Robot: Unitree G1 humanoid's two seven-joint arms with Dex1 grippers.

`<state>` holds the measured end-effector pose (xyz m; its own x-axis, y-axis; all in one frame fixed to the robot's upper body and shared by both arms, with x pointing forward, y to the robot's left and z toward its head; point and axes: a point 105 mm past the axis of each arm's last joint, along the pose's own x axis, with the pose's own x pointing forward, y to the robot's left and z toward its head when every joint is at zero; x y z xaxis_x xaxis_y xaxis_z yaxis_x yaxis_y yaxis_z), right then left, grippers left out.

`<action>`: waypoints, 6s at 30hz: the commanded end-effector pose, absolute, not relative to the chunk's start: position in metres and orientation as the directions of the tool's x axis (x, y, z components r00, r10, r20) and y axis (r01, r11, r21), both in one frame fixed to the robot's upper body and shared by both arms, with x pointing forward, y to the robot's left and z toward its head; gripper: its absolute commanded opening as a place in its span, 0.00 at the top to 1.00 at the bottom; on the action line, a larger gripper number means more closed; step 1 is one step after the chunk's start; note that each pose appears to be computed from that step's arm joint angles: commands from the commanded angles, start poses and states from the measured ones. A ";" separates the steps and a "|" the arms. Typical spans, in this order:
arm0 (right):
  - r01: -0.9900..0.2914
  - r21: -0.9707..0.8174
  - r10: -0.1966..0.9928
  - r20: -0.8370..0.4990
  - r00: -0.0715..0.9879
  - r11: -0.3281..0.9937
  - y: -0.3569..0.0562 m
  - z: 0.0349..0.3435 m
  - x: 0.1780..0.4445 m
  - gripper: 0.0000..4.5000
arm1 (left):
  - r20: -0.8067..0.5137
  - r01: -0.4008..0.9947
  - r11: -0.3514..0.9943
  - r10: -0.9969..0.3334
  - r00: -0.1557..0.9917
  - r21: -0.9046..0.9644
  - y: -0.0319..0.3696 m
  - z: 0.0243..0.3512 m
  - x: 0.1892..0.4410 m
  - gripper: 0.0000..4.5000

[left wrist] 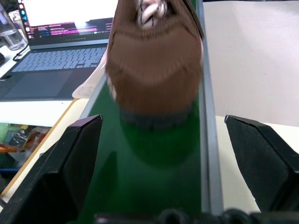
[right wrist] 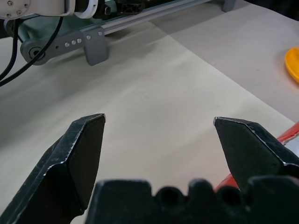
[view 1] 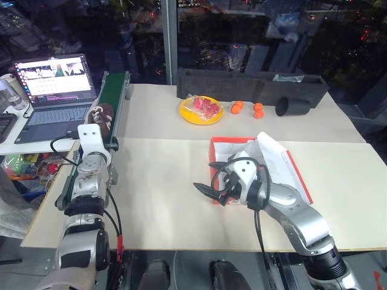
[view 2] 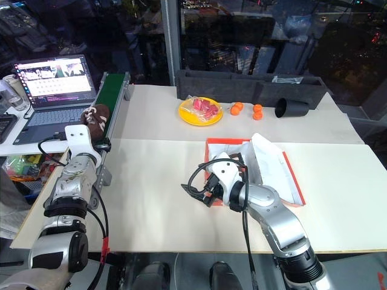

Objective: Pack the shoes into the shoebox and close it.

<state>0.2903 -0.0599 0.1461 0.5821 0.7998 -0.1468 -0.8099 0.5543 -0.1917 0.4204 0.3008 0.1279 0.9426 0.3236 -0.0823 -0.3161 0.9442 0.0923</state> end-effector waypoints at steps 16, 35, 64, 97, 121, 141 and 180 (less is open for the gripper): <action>-0.761 -0.201 0.763 -0.083 0.641 0.617 -0.069 0.165 0.300 0.00 | 0.180 -0.237 0.967 0.252 0.951 -0.096 0.280 0.188 0.426 0.42; -0.480 0.787 0.606 0.174 0.776 0.388 -0.065 0.247 0.350 0.00 | 0.230 0.733 0.639 -0.697 0.680 -0.233 0.052 0.194 0.360 0.42; -0.234 0.841 0.579 -0.111 0.808 0.488 -0.067 0.175 0.354 0.00 | 0.253 0.760 0.617 -0.716 0.650 -0.207 0.043 0.206 0.355 0.42; -0.335 0.824 0.535 0.046 0.844 0.457 -0.072 0.217 0.360 0.91 | 0.200 0.746 0.653 -0.719 0.666 -0.134 0.045 0.196 0.356 0.42; -0.374 0.301 0.464 -0.335 0.820 0.878 -0.157 0.226 0.362 0.92 | 0.094 0.736 0.676 -0.731 0.676 -0.036 0.048 0.167 0.358 0.01; -0.435 0.201 0.458 -0.615 0.642 0.878 -0.142 0.167 0.351 0.92 | -0.003 0.791 0.588 -0.802 0.597 0.167 0.059 0.142 0.347 0.01; -0.349 0.270 0.431 -0.373 0.821 0.898 -0.147 0.217 0.367 0.22 | 0.007 0.835 0.521 -0.849 0.528 0.177 0.043 0.144 0.344 0.00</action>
